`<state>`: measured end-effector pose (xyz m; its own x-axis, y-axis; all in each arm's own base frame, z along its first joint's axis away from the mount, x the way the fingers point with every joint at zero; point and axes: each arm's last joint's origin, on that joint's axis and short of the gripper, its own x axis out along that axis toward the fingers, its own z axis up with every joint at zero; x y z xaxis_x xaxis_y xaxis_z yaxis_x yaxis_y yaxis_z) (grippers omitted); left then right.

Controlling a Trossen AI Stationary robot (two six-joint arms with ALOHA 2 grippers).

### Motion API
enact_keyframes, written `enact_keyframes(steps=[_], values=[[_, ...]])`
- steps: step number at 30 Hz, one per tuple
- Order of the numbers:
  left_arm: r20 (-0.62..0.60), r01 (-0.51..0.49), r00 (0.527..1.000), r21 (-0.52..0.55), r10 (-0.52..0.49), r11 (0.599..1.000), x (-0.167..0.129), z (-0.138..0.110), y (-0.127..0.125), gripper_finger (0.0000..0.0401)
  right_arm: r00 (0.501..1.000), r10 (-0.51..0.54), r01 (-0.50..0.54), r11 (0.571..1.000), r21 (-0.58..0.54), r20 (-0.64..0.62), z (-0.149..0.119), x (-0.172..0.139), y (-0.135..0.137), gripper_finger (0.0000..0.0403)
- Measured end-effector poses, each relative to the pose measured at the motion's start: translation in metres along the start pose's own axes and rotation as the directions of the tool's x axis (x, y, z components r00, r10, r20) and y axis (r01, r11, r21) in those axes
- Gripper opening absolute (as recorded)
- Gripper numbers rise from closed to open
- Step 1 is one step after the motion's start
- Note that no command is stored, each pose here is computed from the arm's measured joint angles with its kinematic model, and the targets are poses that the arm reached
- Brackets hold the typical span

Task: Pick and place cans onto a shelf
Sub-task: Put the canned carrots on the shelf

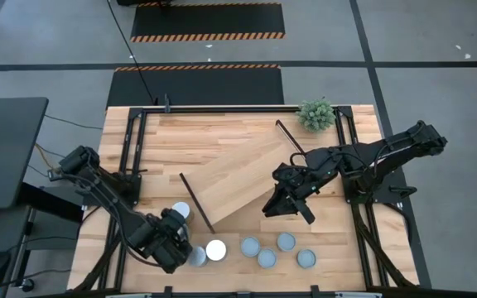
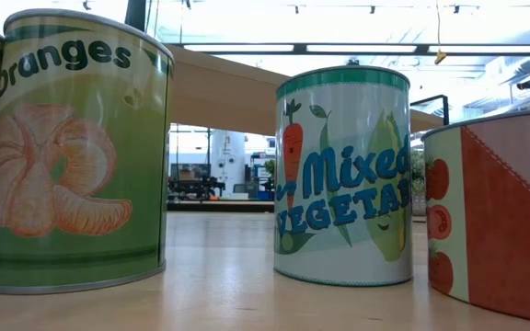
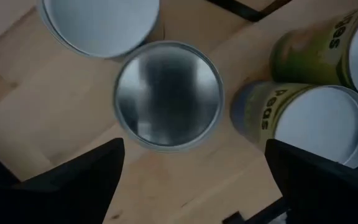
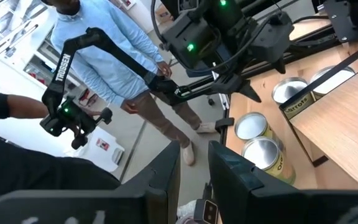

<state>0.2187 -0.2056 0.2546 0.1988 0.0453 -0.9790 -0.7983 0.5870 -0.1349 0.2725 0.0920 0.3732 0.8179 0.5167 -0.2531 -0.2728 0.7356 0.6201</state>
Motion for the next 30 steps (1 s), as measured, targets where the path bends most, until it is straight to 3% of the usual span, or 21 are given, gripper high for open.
enact_keyframes(steps=[15, 22, 30], values=[[0.004, -0.046, 0.999, -0.126, 0.047, 0.991, 0.004, 0.005, 0.001, 0.0396, 1.0, -0.025, 0.026, 0.999, -0.019, 0.016, 0.001, 0.0, -0.002, 0.009], [-0.003, -0.101, 0.995, -0.113, 0.101, 0.988, 0.021, -0.008, -0.005, 0.0396, 0.999, -0.016, 0.017, 1.0, -0.023, 0.028, 0.002, 0.0, -0.001, 0.009], [0.026, -0.124, 0.991, -0.127, 0.128, 0.984, 0.032, -0.004, -0.007, 0.0396, 0.999, -0.014, 0.015, 1.0, -0.024, 0.031, 0.002, 0.0, -0.001, 0.009]])
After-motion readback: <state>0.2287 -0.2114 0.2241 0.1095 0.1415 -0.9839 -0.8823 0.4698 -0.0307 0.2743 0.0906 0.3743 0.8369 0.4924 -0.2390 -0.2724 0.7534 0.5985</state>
